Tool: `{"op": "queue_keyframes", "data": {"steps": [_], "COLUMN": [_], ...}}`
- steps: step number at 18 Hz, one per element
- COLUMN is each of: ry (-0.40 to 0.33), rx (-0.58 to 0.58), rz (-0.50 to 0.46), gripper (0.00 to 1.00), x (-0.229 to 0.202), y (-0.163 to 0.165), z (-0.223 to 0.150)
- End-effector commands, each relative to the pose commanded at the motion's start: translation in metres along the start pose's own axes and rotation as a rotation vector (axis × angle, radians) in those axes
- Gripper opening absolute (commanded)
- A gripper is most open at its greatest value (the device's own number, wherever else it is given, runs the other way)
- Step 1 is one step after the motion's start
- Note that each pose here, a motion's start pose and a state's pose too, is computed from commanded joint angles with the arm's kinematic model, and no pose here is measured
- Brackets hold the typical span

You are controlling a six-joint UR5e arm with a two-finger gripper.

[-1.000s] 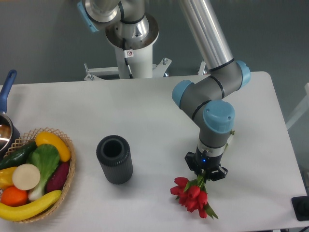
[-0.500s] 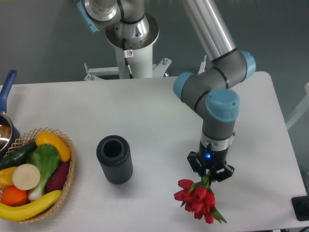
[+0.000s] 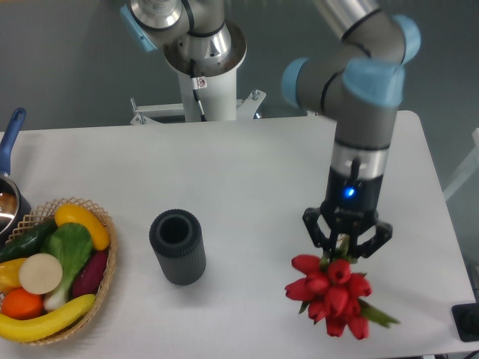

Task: Pick up the flowers from the table
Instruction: 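Lift the gripped tulip bunch up off the table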

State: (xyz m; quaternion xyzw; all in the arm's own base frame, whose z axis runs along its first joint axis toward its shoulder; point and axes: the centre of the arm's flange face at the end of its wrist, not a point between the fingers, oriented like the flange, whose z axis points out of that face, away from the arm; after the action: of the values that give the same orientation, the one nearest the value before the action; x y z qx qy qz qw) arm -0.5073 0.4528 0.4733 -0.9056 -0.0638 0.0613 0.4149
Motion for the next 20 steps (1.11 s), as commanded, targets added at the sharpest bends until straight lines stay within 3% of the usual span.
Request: {"op": "queue_keyframes", "data": {"steps": [7, 11, 20], "ry": [0.088, 0.142, 0.144], "rx": [0.162, 0.226, 0.226], "rz": [-0.102, -0.108, -0.129], "gripper": [0.23, 0.23, 0.23], "x": [-0.014, -0.015, -0.018], "y": [-0.004, -0.008, -0.004], "z": [-0.042, -0.049, -0.05]}}
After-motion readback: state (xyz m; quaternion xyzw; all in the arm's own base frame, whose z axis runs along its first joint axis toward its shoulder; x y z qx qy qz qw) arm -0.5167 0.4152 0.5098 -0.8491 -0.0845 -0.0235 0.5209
